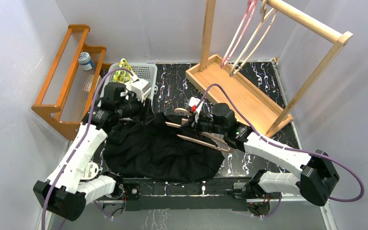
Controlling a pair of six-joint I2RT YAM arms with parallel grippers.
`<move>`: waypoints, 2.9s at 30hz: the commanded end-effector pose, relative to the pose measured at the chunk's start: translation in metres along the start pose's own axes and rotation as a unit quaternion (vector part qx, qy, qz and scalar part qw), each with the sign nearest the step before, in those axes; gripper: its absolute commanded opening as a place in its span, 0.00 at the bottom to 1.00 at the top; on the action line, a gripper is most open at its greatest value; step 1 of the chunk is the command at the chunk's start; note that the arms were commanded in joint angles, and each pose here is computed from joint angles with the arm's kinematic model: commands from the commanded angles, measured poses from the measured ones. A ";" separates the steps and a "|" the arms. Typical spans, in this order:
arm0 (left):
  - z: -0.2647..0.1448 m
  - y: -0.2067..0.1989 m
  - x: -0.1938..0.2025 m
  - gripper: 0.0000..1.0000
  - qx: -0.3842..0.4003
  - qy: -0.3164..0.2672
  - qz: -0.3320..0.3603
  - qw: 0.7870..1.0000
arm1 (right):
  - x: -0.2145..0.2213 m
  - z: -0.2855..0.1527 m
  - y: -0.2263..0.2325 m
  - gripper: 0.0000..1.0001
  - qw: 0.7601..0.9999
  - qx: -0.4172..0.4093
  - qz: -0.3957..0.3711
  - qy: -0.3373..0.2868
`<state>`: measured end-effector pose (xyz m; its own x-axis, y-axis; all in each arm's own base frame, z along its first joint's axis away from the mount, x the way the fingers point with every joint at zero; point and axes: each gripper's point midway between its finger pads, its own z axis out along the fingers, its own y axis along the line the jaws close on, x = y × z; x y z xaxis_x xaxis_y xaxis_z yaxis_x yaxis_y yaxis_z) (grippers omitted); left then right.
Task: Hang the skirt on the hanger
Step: Hang the skirt on the hanger.
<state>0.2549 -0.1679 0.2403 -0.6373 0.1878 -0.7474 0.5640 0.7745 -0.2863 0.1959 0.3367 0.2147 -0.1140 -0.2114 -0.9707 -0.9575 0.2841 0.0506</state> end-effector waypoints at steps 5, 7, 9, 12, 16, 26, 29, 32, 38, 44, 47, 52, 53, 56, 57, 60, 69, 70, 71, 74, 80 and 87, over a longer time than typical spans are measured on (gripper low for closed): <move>0.013 -0.009 -0.004 0.61 0.096 -0.045 0.281 0.954 | -0.035 -0.004 0.007 0.00 0.998 -0.012 -0.025 -0.055; 0.016 -0.032 0.004 0.63 0.187 -0.026 0.279 0.942 | -0.036 -0.005 0.007 0.00 0.998 -0.014 -0.024 -0.056; 0.024 -0.032 0.013 0.62 0.217 0.005 0.278 0.936 | -0.038 -0.006 0.009 0.00 0.998 -0.016 -0.024 -0.055; 0.035 -0.022 0.023 0.43 0.230 0.029 0.287 0.929 | -0.040 -0.009 0.009 0.00 0.998 -0.014 -0.025 -0.055; 0.015 -0.017 -0.009 0.34 0.285 -0.061 0.239 0.926 | -0.037 -0.010 0.010 0.00 0.999 -0.015 -0.023 -0.047; 0.018 -0.020 0.017 0.41 0.336 -0.024 0.187 0.923 | -0.041 -0.007 0.008 0.00 0.999 -0.015 -0.018 -0.042; 0.027 -0.014 0.024 0.31 0.336 -0.015 0.176 0.925 | -0.042 -0.006 0.009 0.00 0.999 -0.018 -0.019 -0.040; 0.022 -0.025 0.013 0.11 0.368 -0.042 0.168 0.913 | -0.042 -0.006 0.009 0.00 0.999 -0.018 -0.018 -0.039; 0.013 -0.035 0.004 0.00 0.390 -0.059 0.161 0.904 | -0.042 -0.002 0.008 0.00 0.999 -0.020 -0.013 -0.038; -0.005 -0.052 -0.005 0.00 0.424 -0.091 0.157 0.887 | -0.041 0.007 0.008 0.00 0.999 -0.029 -0.002 -0.036; -0.013 -0.060 -0.008 0.00 0.443 -0.106 0.152 0.877 | -0.043 0.013 0.008 0.00 0.999 -0.035 0.002 -0.042; -0.014 -0.061 -0.003 0.00 0.436 -0.101 0.156 0.881 | -0.053 0.023 0.003 0.00 0.997 -0.028 0.005 -0.065; -0.012 -0.058 -0.001 0.06 0.429 -0.097 0.158 0.884 | -0.053 0.024 0.003 0.00 0.997 -0.029 0.006 -0.066; -0.003 -0.045 -0.004 0.37 0.374 -0.077 0.164 0.910 | -0.054 0.027 0.003 0.00 0.997 -0.029 0.008 -0.075; -0.001 -0.039 -0.006 0.45 0.350 -0.071 0.170 0.918 | -0.053 0.027 0.004 0.00 0.997 -0.029 0.009 -0.077; -0.003 -0.030 -0.012 0.58 0.299 -0.071 0.203 0.930 | -0.052 0.027 0.005 0.00 0.996 -0.031 0.009 -0.079; 0.001 -0.015 0.015 0.59 0.290 0.002 0.218 0.932 | -0.059 0.026 0.009 0.00 0.995 -0.041 0.006 -0.087; -0.001 -0.017 0.015 0.57 0.294 0.001 0.220 0.930 | -0.059 0.025 0.009 0.00 0.996 -0.041 0.006 -0.085; 0.000 -0.018 0.016 0.55 0.303 0.009 0.215 0.928 | -0.060 0.025 0.009 0.00 0.996 -0.041 0.004 -0.085; 0.004 -0.012 0.021 0.54 0.307 0.036 0.199 0.930 | -0.061 0.022 0.010 0.00 0.996 -0.041 0.003 -0.084; 0.016 -0.020 0.037 0.54 0.348 0.065 0.170 0.920 | -0.067 0.019 0.011 0.00 0.995 -0.040 0.004 -0.089; 0.020 -0.043 0.043 0.38 0.390 0.048 0.184 0.901 | -0.079 0.021 0.014 0.00 0.994 -0.052 0.001 -0.099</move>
<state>0.2279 -0.1924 0.1902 -0.4067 0.4857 -0.7737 0.9033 0.0873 -0.4200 0.1973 0.3656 0.2164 -0.1922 -0.1730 -0.9660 -0.9605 0.2352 0.1490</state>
